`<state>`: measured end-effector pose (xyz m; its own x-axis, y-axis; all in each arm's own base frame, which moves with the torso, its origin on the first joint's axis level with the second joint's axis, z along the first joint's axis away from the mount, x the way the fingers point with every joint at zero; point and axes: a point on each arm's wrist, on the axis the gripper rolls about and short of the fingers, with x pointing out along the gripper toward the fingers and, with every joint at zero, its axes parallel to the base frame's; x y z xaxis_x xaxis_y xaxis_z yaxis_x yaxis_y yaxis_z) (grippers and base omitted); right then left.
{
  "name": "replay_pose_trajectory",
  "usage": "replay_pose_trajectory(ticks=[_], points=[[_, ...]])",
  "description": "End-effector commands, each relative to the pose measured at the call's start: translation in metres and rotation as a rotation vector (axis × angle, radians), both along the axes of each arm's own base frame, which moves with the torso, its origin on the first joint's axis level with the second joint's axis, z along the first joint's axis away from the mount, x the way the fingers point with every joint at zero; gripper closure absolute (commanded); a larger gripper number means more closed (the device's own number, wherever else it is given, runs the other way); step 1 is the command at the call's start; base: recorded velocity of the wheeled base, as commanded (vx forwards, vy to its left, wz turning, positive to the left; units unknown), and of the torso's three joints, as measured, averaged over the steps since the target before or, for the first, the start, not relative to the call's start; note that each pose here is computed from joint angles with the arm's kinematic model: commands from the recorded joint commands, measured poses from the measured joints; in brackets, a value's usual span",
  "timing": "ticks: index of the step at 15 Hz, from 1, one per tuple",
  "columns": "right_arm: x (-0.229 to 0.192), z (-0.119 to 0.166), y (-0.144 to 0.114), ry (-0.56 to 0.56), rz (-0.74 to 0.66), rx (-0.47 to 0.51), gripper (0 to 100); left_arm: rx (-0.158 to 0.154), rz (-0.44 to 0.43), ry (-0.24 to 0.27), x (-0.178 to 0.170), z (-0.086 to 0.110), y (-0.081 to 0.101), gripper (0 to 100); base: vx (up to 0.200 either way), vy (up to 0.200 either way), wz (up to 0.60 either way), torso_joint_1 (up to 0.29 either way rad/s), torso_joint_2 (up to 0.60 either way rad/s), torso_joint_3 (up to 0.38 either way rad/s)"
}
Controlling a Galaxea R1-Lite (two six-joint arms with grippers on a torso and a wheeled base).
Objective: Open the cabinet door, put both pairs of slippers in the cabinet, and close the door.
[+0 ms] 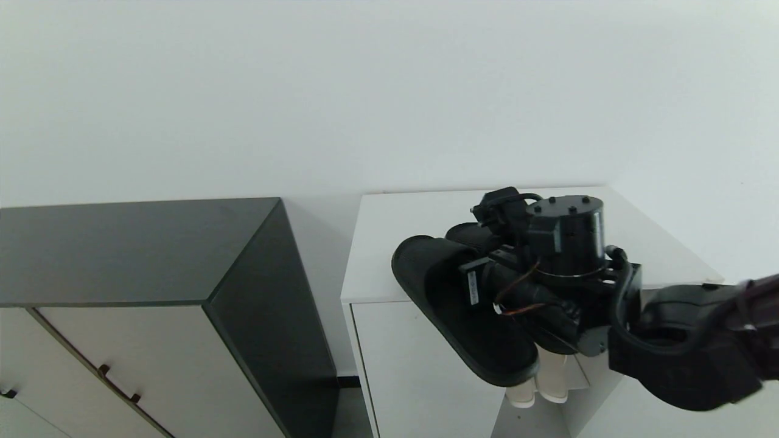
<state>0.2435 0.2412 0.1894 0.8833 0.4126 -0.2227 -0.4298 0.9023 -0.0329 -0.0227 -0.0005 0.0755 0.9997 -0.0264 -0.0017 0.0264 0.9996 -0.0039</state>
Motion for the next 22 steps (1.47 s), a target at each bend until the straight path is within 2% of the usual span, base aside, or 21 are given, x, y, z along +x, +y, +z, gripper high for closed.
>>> replay_pose_trajectory(ticks=[1,7,19,22], points=[[-0.028,0.016,-0.013,-0.036,0.037,0.035,100,-0.001,0.000,0.001,0.000,0.000,0.000,100,0.000,0.000,0.00,0.000,0.00,0.000],[-0.028,0.007,-0.006,-0.018,0.051,0.018,100,-0.001,0.000,0.001,0.000,0.000,0.000,100,0.000,0.000,0.00,0.000,0.00,0.000],[-0.028,-0.002,-0.005,-0.017,0.053,0.013,100,-0.002,0.000,0.001,0.000,0.000,0.000,100,-0.200,0.000,0.00,0.000,0.00,-0.001],[-0.026,-0.005,-0.002,-0.034,0.053,0.029,100,-0.002,0.000,0.000,0.000,0.000,0.000,100,0.000,0.000,0.00,0.000,0.00,0.000]])
